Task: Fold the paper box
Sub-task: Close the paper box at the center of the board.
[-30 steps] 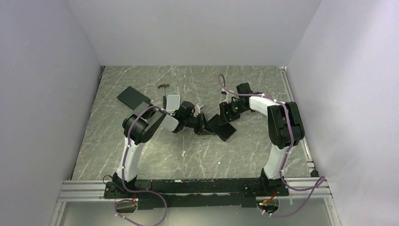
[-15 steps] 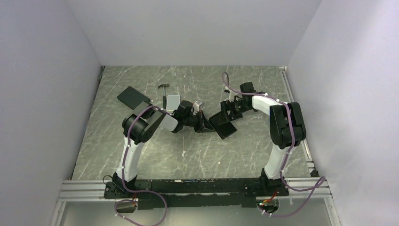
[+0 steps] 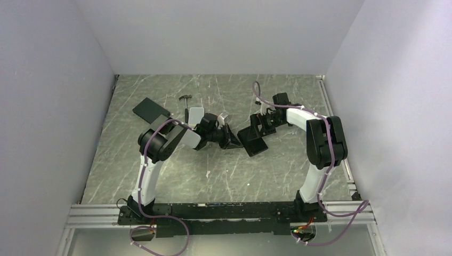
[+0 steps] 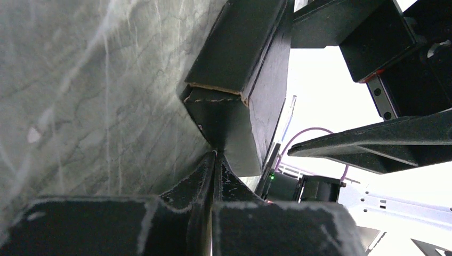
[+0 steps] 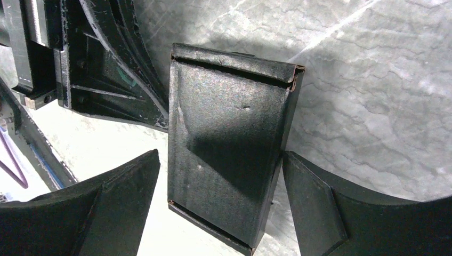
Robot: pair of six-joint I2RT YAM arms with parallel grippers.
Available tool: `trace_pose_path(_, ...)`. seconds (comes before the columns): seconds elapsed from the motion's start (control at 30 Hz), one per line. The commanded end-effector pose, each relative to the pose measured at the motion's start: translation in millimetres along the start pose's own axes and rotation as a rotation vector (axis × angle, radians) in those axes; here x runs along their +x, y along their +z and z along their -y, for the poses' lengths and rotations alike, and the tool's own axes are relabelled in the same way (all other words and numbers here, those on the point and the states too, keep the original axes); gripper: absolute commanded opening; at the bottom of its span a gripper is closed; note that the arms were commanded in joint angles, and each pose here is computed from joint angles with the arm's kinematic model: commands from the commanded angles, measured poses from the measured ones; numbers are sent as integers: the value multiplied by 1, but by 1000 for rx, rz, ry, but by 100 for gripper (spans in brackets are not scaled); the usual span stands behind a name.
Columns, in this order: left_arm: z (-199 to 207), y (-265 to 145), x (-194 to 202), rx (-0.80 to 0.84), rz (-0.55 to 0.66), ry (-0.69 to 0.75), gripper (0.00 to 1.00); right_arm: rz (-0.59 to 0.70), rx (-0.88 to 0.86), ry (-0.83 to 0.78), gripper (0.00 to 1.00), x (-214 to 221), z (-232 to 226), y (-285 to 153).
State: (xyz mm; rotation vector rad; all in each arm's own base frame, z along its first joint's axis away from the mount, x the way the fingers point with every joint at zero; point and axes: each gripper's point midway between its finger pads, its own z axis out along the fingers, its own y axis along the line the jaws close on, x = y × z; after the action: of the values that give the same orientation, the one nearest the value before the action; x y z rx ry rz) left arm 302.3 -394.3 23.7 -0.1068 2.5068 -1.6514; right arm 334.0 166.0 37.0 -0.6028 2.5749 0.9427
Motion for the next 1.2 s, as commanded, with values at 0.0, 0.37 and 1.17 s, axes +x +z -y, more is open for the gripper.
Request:
trace_pose_path(0.0,21,-5,-12,43,49,44,6,-5,70,-2,92,5,11,-9)
trace_pose_path(0.37,27,-9,-12,52,56,54,7,1,96,-2,100,5,17,-13)
trace_pose_path(1.17,19,-3,-21,32,46,48,5,-35,54,34,76,13,17,-3)
